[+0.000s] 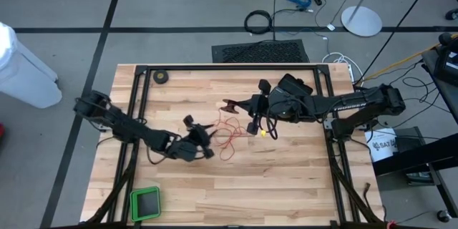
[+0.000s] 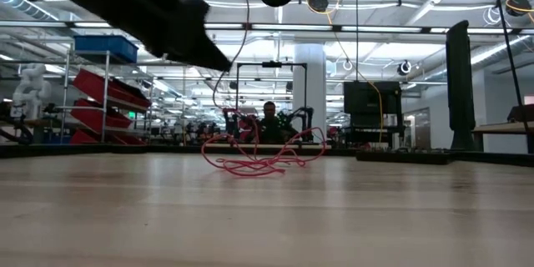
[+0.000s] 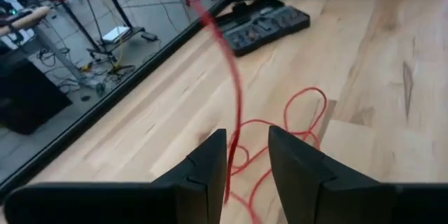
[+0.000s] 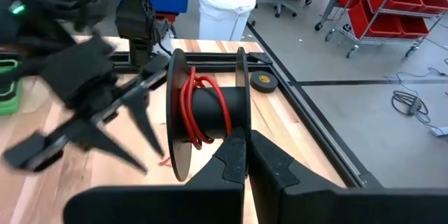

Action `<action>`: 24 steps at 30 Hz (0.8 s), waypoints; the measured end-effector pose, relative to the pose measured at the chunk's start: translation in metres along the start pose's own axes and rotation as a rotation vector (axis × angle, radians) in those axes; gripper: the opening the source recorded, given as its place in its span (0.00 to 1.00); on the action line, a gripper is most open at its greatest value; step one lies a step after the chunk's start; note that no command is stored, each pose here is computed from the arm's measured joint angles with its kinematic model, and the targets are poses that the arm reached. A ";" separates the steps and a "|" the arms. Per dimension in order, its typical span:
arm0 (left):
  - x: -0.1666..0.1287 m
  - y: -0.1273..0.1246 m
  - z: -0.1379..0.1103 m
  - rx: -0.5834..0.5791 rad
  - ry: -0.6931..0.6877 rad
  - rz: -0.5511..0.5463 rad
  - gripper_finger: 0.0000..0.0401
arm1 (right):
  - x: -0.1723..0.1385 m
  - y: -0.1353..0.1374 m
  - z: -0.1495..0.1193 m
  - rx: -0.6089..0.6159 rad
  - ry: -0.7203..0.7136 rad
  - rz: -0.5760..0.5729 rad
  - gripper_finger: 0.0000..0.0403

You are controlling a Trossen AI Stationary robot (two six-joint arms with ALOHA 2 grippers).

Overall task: Coil cords
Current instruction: Coil the red wire into the spool

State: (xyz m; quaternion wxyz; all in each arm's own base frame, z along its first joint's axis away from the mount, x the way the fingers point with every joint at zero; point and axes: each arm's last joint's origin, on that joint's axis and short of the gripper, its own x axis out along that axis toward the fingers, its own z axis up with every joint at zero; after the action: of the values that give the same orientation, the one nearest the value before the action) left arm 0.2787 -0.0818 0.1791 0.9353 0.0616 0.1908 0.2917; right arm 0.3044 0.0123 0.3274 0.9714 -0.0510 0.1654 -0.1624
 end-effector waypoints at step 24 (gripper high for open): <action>-0.006 0.037 -0.026 -0.213 -0.236 -0.244 0.28 | -0.004 -0.001 0.004 0.000 -0.023 0.002 0.00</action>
State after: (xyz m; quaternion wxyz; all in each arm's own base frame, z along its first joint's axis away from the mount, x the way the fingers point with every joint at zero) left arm 0.2446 -0.0546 0.1658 0.9808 -0.0276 0.0539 0.1854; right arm 0.3015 0.0127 0.3324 0.9734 -0.0526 0.1543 -0.1609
